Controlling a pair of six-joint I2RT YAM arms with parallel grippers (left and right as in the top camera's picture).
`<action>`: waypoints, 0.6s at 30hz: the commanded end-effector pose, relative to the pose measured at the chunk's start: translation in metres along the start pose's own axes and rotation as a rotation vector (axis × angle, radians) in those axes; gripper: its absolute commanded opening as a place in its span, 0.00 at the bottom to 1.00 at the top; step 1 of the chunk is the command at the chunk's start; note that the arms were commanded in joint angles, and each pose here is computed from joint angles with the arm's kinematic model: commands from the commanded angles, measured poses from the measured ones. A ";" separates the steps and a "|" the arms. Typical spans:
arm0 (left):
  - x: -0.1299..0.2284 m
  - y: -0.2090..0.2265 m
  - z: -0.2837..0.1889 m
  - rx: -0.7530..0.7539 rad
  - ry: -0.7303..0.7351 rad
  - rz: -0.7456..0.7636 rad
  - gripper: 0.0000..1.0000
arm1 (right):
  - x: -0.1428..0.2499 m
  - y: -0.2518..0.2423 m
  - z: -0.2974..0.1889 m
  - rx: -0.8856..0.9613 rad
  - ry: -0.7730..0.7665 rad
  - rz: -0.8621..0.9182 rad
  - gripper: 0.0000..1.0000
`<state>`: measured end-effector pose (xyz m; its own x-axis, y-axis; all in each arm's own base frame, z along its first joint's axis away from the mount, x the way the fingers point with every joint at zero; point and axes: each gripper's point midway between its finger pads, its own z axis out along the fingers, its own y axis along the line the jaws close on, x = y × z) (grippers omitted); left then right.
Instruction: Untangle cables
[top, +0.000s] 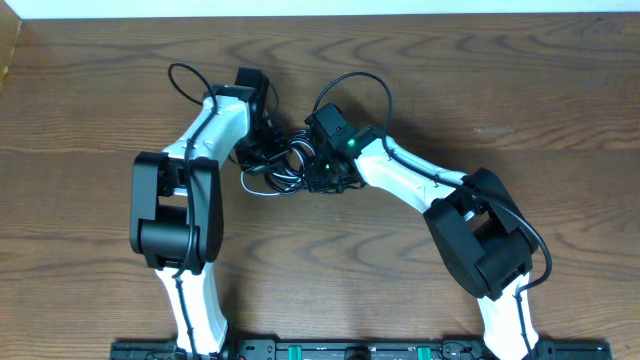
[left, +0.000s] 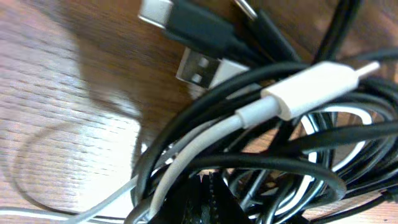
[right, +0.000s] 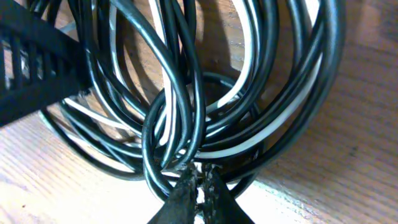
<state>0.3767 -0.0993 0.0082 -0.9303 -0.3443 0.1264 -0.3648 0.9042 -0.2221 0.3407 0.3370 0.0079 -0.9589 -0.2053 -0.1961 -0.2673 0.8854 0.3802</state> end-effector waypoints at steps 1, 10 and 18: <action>-0.011 0.018 -0.001 -0.029 -0.015 -0.074 0.08 | 0.025 -0.004 0.009 -0.002 0.078 0.019 0.08; -0.010 0.020 0.000 -0.031 -0.011 -0.092 0.08 | 0.033 0.009 0.009 -0.026 0.105 -0.057 0.13; -0.010 0.020 0.000 -0.031 -0.011 -0.092 0.08 | 0.005 0.028 -0.008 -0.041 0.044 -0.175 0.14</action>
<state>0.3780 -0.0901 0.0085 -0.9082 -0.3943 0.1404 -0.4170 0.8815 -0.2214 0.3212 0.3496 0.0172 -0.9295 -0.3239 -0.1762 -0.3682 0.8419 0.3945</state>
